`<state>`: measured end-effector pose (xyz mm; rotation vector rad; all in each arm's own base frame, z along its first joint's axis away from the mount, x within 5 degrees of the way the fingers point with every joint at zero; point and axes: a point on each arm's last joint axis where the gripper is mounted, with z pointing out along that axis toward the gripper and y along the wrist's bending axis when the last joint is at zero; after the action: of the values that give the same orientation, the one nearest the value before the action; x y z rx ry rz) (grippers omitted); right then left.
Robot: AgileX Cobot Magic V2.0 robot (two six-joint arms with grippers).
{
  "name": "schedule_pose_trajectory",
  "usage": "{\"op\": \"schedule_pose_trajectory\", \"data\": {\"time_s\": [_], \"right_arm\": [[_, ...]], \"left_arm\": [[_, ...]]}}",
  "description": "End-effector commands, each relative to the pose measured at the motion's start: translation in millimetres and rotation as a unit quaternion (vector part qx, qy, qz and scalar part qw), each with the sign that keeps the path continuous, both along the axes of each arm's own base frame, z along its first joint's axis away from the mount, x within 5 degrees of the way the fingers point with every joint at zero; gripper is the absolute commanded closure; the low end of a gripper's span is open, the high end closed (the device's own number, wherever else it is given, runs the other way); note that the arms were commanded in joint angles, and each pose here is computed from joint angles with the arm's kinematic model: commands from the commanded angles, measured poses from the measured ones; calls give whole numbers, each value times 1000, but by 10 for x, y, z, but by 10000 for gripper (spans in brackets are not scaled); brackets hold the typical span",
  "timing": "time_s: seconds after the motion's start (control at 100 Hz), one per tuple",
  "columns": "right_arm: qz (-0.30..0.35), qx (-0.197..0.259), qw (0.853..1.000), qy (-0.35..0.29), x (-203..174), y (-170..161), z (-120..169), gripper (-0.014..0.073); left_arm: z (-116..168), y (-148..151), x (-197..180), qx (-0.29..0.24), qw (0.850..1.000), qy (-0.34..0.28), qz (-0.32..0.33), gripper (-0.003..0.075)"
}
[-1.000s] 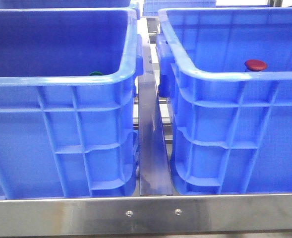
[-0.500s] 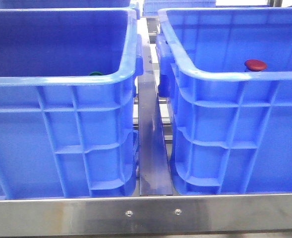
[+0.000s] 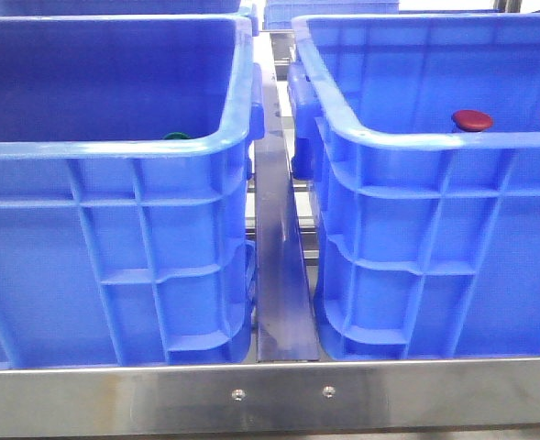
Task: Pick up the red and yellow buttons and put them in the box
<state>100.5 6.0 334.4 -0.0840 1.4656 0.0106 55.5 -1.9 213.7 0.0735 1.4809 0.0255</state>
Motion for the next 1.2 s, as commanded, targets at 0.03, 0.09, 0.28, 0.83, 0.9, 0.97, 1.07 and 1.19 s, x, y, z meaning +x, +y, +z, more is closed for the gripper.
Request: {"op": "schedule_pose_trajectory", "data": {"time_s": [0.03,0.09,0.28,0.83,0.9,0.97,1.07,1.19], "right_arm": [[20,35,999,-14,-10,29,87,664],[20,35,999,-14,-10,29,87,664],[20,35,999,-14,-10,29,87,664],[16,47,999,-9,-8,19,79,664],[20,48,999,-4,-7,26,71,664],[22,43,999,4,-6,33,57,664],[21,39,999,17,-6,32,32,664],[16,45,998,35,-5,23,-1,664]], "left_arm": [[20,-4,-24,-6,999,-44,-5,741],[20,-4,-24,-6,999,-44,-5,741],[20,-4,-24,-6,999,-44,-5,741],[20,-4,-24,-6,999,-44,-5,741],[20,-4,-24,-6,999,-44,-5,741],[20,-4,-24,-6,999,-44,-5,741],[20,-4,-24,-6,999,-44,-5,741],[20,-4,-24,-6,999,-44,-5,741]]}}
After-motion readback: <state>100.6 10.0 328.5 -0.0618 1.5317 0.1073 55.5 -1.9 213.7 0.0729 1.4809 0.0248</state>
